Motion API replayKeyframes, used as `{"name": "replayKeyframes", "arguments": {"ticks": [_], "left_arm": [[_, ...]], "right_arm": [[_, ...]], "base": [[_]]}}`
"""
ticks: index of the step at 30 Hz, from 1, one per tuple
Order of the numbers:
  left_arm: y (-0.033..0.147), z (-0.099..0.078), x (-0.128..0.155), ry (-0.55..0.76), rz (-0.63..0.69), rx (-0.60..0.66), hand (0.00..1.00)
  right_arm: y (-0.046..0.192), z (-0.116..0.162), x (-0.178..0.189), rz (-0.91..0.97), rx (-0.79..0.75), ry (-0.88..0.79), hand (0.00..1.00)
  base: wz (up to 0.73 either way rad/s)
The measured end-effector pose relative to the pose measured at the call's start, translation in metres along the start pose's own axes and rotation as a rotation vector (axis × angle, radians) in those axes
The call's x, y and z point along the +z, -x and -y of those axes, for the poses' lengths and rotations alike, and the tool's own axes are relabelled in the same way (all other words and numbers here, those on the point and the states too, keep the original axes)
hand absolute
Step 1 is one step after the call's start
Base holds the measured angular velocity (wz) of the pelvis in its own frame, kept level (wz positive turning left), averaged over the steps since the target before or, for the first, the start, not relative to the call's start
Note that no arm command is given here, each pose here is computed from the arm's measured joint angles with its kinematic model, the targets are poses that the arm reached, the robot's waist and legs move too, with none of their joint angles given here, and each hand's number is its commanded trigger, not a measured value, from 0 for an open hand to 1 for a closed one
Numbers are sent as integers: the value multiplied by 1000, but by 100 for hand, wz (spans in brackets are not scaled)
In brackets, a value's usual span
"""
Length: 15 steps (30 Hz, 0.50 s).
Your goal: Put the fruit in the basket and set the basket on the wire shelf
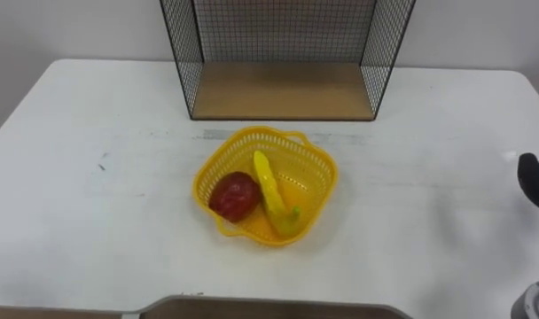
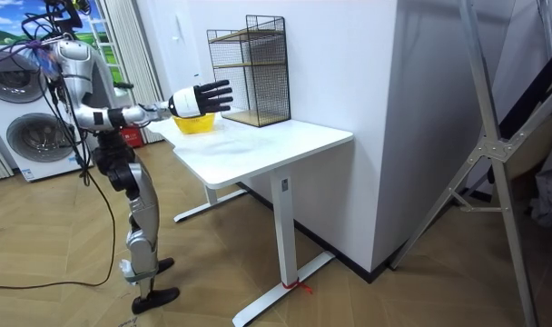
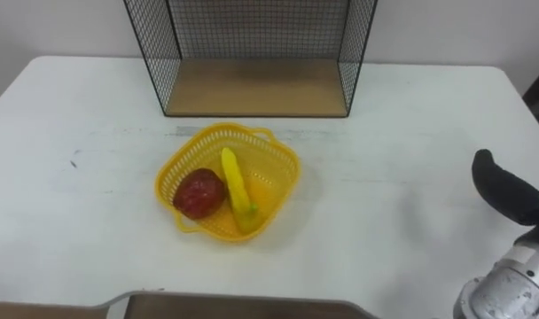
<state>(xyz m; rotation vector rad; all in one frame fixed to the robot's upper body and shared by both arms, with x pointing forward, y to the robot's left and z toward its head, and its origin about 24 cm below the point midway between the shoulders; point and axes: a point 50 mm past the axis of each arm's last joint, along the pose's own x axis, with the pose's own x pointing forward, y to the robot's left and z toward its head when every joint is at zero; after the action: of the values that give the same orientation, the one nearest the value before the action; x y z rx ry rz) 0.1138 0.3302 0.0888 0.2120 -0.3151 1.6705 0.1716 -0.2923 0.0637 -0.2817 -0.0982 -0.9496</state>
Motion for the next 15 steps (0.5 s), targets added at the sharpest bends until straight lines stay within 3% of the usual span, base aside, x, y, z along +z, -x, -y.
{"name": "replayKeyframes", "arguments": {"ticks": [6, 11, 15], "left_arm": [[7, 23, 26, 171, 11, -249, 0], [43, 53, 26, 244, -76, -615, 0], [66, 66, 20, 283, -159, -841, 0]], "right_arm": [[0, -5, 3, 8, 70, -28, 0], [8, -25, 6, 13, 220, -63, 0], [19, -41, 3, -7, 359, -83, 0]], "base": [[1], [-2], [0]]}}
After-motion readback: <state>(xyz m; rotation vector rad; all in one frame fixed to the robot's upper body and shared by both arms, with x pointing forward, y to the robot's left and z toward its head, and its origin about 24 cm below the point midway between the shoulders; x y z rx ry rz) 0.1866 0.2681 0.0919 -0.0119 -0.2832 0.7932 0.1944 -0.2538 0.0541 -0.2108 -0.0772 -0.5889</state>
